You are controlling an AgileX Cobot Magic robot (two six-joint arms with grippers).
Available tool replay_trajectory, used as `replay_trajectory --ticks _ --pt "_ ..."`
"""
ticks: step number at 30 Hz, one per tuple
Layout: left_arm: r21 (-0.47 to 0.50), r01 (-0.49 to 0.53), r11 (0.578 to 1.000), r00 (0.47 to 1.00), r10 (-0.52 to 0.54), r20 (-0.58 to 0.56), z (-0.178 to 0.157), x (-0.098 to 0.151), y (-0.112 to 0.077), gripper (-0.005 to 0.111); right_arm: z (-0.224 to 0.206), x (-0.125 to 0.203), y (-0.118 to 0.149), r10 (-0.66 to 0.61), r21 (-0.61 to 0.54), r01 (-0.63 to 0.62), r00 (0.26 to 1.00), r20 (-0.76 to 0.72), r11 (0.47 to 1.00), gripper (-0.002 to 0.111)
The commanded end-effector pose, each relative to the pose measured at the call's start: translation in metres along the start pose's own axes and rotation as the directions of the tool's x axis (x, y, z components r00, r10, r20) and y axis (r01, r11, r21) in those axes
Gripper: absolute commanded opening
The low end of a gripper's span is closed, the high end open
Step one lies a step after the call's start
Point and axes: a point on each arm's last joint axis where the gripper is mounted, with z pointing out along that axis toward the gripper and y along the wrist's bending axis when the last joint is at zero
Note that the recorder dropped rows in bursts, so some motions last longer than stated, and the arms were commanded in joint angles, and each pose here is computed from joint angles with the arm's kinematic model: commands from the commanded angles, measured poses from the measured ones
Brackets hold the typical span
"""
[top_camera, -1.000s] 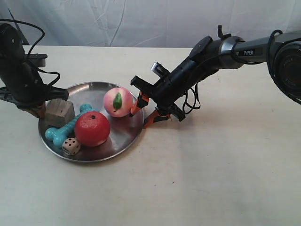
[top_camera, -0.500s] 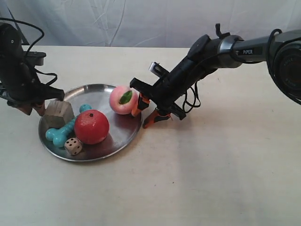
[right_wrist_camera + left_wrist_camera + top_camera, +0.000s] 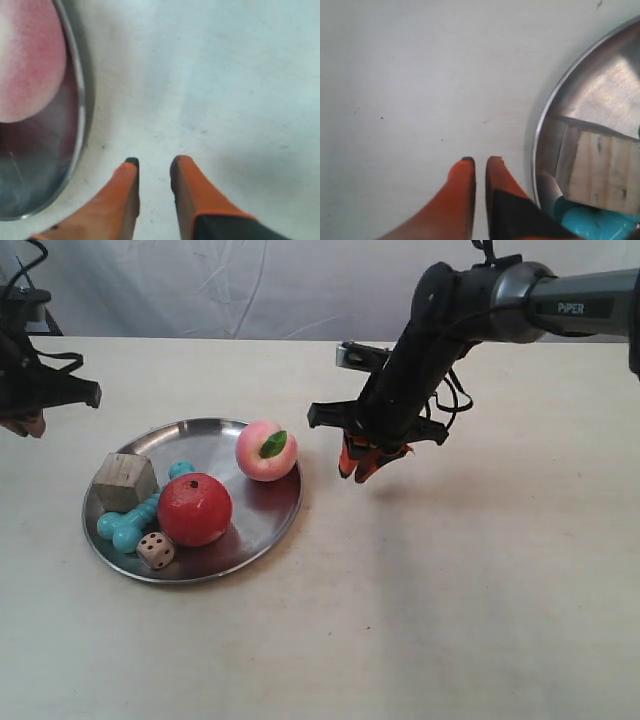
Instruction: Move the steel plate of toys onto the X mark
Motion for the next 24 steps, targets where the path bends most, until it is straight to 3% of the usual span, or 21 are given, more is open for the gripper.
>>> replay_trajectory --ticks 1,5,9,11,15,24 --pt "0.016 0.034 0.999 0.997 -0.035 0.068 -0.034 0.002 0.006 0.000 -0.035 0.003 0.006 -0.033 0.045 0.031 0.998 0.053 0.999 0.026" --pt "0.044 0.054 0.998 0.988 -0.060 0.144 -0.064 0.013 0.011 0.000 -0.063 0.012 0.010 -0.072 0.089 0.064 0.993 0.093 0.994 0.024" --pt "0.058 0.076 0.995 0.972 -0.087 0.220 -0.090 0.039 0.020 0.000 -0.085 0.036 0.007 -0.102 0.162 0.077 0.983 0.153 0.984 0.002" --pt "0.076 0.080 0.994 0.954 -0.098 0.284 -0.107 0.054 0.025 0.000 -0.097 0.054 0.007 -0.101 0.167 0.068 0.975 0.198 0.984 -0.001" --pt "0.117 0.098 0.988 0.897 -0.139 0.419 -0.138 0.086 0.035 0.000 -0.129 0.092 0.011 -0.125 0.162 0.078 0.943 0.308 0.984 -0.001" --pt "0.198 0.100 0.975 0.710 -0.209 0.673 -0.201 0.171 0.058 0.000 -0.202 0.191 0.018 -0.201 0.158 0.137 0.819 0.538 0.978 -0.001"
